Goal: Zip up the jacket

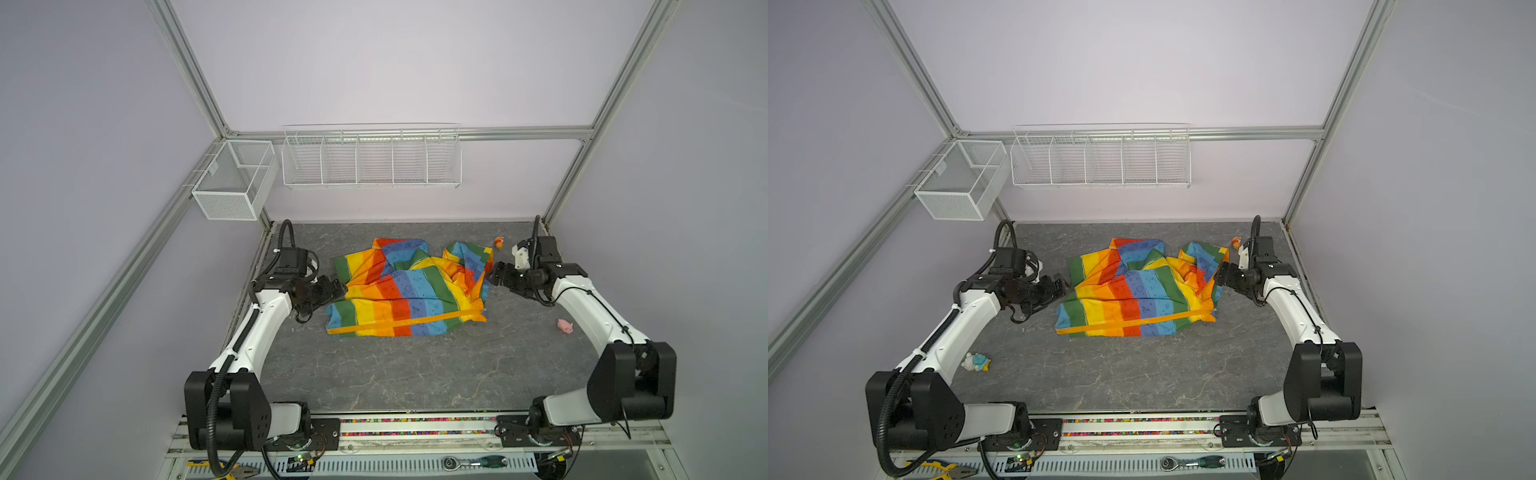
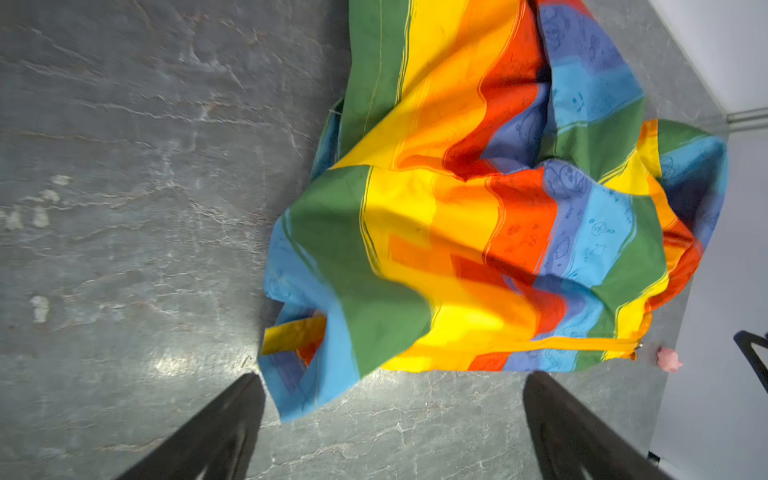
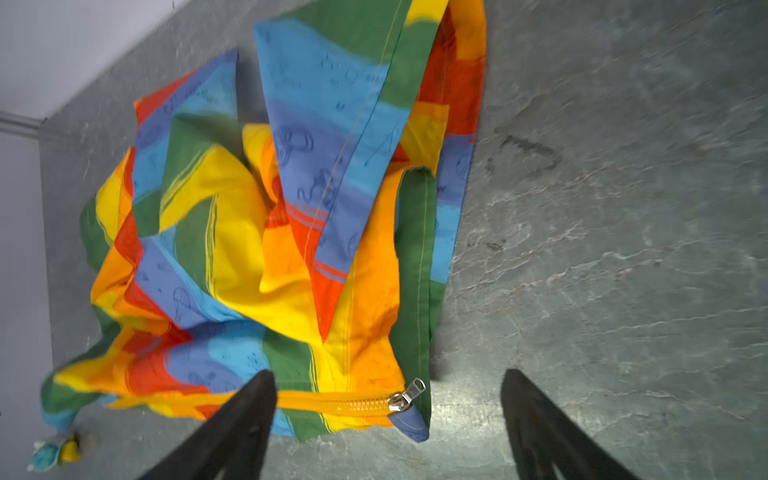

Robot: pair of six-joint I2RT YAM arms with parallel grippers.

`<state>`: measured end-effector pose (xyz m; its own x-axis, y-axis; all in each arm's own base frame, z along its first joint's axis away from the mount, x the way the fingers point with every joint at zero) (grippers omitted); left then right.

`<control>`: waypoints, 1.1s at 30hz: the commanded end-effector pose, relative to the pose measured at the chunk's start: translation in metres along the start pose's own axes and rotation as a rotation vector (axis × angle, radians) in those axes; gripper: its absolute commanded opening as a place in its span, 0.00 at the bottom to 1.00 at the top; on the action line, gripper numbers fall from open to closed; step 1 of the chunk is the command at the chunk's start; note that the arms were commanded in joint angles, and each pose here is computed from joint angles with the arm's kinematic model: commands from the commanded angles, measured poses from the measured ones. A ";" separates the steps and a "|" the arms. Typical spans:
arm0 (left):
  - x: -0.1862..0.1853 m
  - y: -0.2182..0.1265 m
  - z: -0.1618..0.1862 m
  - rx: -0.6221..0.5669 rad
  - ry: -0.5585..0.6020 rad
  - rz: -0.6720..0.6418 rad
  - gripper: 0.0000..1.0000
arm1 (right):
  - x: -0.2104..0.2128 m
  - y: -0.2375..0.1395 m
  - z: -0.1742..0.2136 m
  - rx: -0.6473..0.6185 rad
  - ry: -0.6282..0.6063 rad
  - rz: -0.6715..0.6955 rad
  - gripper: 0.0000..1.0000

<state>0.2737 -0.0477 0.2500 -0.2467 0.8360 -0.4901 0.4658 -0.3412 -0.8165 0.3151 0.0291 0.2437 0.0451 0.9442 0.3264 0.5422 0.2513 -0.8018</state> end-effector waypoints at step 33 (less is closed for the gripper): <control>0.081 0.057 -0.005 -1.015 0.280 -0.316 1.00 | -0.057 0.066 0.062 -0.704 -0.353 0.567 0.89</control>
<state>0.2696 0.0053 0.1457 -0.3877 0.9183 -0.0801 0.8700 0.3358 -0.3610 0.2892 0.0046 0.1256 0.2259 0.9380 -0.2630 0.8333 -0.3259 -0.4465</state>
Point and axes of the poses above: each gripper's point midway between its finger pads, its own y axis out along the fingers, its own x axis along the line the jaws close on, z = x × y, the point moved 10 cm from there along -y, back along the fingers, and after that the axes turned 6 degrees about -y, right-handed, at the moved point
